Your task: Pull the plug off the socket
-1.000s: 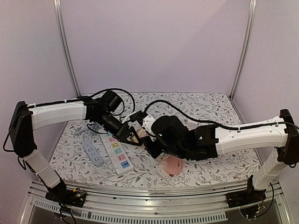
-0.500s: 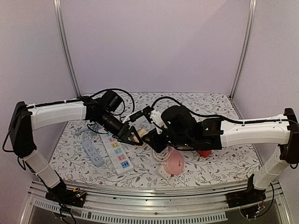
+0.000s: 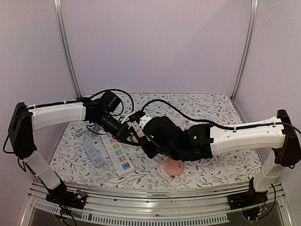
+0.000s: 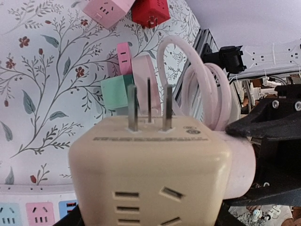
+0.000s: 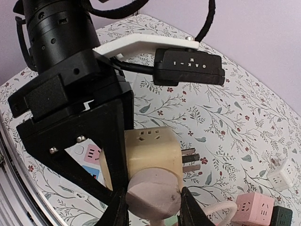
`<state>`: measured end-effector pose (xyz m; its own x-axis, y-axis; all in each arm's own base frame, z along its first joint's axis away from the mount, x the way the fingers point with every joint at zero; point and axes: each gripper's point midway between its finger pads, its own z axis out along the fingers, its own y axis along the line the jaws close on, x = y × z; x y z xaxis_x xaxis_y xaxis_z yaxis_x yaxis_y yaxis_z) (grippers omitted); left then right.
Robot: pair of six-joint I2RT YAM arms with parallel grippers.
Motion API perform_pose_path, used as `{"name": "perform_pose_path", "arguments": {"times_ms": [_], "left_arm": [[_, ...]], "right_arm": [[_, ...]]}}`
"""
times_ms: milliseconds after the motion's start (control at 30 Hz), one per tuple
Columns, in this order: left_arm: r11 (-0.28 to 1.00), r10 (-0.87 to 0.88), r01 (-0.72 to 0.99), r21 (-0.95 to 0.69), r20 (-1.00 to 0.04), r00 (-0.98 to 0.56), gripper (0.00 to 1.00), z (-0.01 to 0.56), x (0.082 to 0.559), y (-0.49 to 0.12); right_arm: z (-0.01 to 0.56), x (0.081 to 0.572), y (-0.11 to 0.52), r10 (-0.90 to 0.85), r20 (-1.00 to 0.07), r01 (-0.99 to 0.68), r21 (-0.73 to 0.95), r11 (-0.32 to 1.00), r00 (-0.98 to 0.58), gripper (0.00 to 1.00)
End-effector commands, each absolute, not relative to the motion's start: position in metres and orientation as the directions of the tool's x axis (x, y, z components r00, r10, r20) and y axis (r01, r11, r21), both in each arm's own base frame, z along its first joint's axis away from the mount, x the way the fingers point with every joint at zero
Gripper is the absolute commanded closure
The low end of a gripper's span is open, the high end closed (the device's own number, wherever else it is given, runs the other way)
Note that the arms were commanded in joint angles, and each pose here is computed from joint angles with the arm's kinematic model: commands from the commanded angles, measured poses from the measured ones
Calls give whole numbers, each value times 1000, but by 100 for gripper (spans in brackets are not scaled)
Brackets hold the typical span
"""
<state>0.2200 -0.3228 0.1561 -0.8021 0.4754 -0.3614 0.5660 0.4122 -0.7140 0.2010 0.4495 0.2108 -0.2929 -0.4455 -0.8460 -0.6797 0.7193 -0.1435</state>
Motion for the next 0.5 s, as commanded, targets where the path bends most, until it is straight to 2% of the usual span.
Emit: {"name": "perform_pose_path", "arguments": {"times_ms": [0,167,400,467], "left_arm": [[505,356,503,-701,-362,-862,100,158,254,-313],[463,365,529,-711,-391,-845,100,167,251,-317],[316,423,646,-694,-507,-751,100,202,223,-330],[287,440,668,-687,-525,-729,100,206,214,-334]], "right_arm": [[208,174,463,-517,-826,-722,-215,657,-225,100],[206,180,458,-493,-830,-722,-171,670,-262,100],[207,204,439,-293,-847,-723,145,675,-443,100],[209,205,439,-279,-843,-719,169,674,-459,100]]}}
